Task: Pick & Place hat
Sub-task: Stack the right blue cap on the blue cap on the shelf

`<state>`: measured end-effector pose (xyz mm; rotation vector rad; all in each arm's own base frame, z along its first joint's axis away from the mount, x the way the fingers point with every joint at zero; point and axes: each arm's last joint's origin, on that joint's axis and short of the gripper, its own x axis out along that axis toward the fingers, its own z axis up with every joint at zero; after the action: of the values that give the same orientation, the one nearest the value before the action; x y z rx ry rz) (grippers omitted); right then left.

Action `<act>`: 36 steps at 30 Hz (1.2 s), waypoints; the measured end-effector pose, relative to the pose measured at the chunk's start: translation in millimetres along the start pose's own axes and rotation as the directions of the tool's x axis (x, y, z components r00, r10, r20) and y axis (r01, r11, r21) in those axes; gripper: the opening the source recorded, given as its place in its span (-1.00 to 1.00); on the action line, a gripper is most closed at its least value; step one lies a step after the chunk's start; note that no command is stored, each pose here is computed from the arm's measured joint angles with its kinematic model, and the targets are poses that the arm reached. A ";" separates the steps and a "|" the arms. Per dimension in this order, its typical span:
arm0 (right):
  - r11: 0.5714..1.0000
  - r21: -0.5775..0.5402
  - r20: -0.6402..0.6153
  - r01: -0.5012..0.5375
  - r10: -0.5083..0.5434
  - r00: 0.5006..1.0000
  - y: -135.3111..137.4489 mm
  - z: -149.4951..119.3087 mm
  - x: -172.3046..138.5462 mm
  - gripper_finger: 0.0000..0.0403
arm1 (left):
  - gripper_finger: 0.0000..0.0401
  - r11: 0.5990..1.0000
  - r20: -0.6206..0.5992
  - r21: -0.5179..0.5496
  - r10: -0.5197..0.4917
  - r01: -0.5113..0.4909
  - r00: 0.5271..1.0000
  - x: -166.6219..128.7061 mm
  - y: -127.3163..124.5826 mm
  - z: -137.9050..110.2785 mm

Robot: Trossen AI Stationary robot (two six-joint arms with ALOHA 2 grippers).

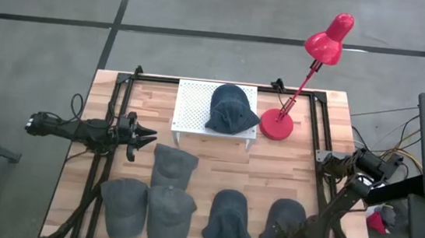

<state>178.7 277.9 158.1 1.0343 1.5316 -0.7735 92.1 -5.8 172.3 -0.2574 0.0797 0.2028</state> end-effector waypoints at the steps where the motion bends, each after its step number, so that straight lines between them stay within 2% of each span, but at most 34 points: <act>1: 1.000 -0.008 0.008 0.013 -0.013 1.000 0.3 -0.8 -3.3 -0.93 | -0.43 1.000 0.000 0.000 0.000 0.000 1.000 0.0 0.0 0.0; 8: 0.989 -0.094 0.083 0.113 -0.105 0.991 3.9 -7.0 -37.7 -0.94 | -0.43 1.000 0.000 -0.002 0.000 0.000 1.000 0.0 0.0 0.0; 15: 0.985 -0.115 0.226 0.127 -0.098 0.969 9.7 -13.2 -84.5 -0.94 | -0.43 1.000 0.000 -0.002 0.000 0.000 1.000 0.0 0.0 0.0; 27: 0.990 -0.137 0.414 0.019 0.039 0.910 23.4 -4.6 -161.5 -0.94 | -0.43 1.000 0.000 0.002 0.000 0.000 1.000 0.0 0.0 0.0; 31: 0.979 -0.195 0.467 -0.052 0.139 0.873 36.5 10.7 -184.9 -0.94 | -0.43 1.000 -0.001 0.003 0.000 0.000 1.000 0.0 0.0 -0.2; 36: 0.960 -0.267 0.515 -0.087 0.219 0.829 50.8 39.9 -216.7 -0.94 | -0.43 1.000 -0.001 0.003 0.000 0.000 1.000 0.0 0.0 -0.2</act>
<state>250.3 217.9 364.1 0.6731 1.0042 -0.6772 92.2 -5.8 172.2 -0.2541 0.0807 0.2030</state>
